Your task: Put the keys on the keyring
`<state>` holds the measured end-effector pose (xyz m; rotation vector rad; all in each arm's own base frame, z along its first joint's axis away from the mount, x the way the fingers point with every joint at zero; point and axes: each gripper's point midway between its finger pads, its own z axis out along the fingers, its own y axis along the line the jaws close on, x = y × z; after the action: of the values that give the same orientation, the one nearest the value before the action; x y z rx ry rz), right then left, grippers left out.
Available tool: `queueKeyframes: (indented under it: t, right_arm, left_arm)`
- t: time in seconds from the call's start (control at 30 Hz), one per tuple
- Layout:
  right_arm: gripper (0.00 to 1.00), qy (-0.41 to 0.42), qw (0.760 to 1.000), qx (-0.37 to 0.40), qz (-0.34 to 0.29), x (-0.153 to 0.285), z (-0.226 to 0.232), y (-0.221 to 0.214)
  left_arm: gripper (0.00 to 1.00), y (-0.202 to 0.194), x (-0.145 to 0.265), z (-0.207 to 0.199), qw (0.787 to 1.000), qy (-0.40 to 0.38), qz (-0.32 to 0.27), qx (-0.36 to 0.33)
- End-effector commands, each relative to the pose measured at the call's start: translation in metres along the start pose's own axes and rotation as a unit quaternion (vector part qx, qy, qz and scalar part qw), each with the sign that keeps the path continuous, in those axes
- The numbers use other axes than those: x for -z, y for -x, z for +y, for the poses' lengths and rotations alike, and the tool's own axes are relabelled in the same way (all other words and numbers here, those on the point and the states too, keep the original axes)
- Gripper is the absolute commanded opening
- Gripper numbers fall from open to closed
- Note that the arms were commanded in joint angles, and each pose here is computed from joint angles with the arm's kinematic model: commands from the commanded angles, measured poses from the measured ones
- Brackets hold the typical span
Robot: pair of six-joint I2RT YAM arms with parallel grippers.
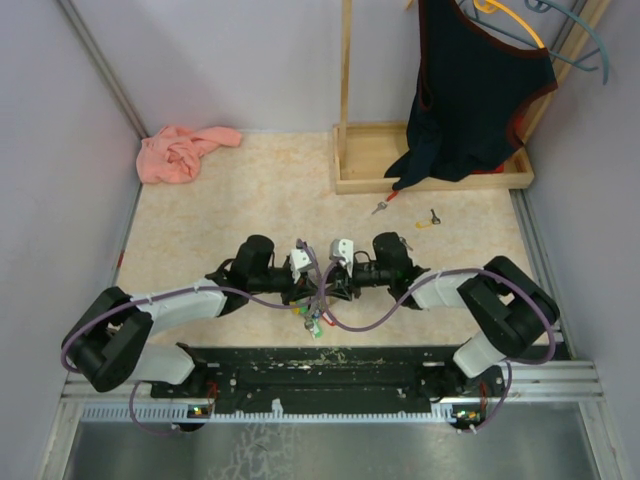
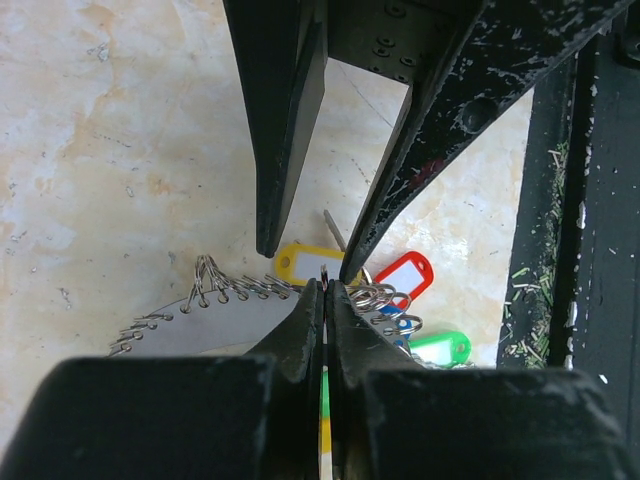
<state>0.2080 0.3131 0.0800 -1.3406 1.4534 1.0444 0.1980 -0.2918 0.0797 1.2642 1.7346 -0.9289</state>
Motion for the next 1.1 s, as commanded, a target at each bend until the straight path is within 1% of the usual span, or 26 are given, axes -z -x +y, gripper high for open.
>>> queueKeyframes:
  t: [0.0,0.07,0.13,0.23,0.27,0.6,0.77,0.83,0.9,0.93,1.07]
  right_arm:
    - [0.33,0.021,1.000,0.016,-0.004,-0.008,-0.002,0.017]
    - [0.30,0.033,0.999,0.018,-0.001,-0.008,0.001,0.016]
    - [0.25,0.031,0.999,0.025,-0.008,-0.008,0.001,0.019]
    - [0.13,0.035,0.999,0.022,-0.001,-0.008,0.002,0.016]
    - [0.12,0.041,0.999,0.021,0.004,-0.009,0.002,0.014]
    - [0.13,0.054,0.998,0.033,0.005,-0.011,0.004,0.009]
    - [0.13,0.058,0.997,0.041,-0.005,-0.013,0.004,0.012]
    - [0.11,0.059,0.997,0.042,-0.004,-0.013,0.004,0.011]
    - [0.02,0.059,0.997,0.044,-0.007,-0.013,0.004,0.013]
    - [0.00,0.058,0.997,0.046,-0.009,-0.013,0.004,0.015]
    - [0.00,0.053,0.997,0.047,-0.019,-0.011,0.005,0.020]
  left_arm:
    - [0.01,0.022,0.001,-0.003,0.999,-0.010,-0.027,-0.026]
    - [0.01,0.021,0.001,-0.003,0.999,-0.010,-0.026,-0.026]
    - [0.01,0.021,0.001,-0.003,0.999,-0.009,-0.027,-0.026]
    - [0.01,0.022,0.001,-0.003,0.999,-0.010,-0.028,-0.028]
    - [0.01,0.022,0.001,-0.004,0.999,-0.011,-0.029,-0.028]
    - [0.01,0.026,0.003,-0.009,0.998,-0.022,-0.043,-0.037]
    - [0.01,0.026,0.003,-0.015,0.997,-0.037,-0.049,-0.039]
    - [0.01,0.025,0.003,-0.016,0.997,-0.041,-0.048,-0.038]
    - [0.01,0.024,0.002,-0.016,0.997,-0.041,-0.047,-0.036]
    - [0.01,0.023,0.003,-0.016,0.998,-0.039,-0.046,-0.035]
    - [0.05,0.023,0.006,-0.012,0.998,-0.019,-0.050,-0.028]
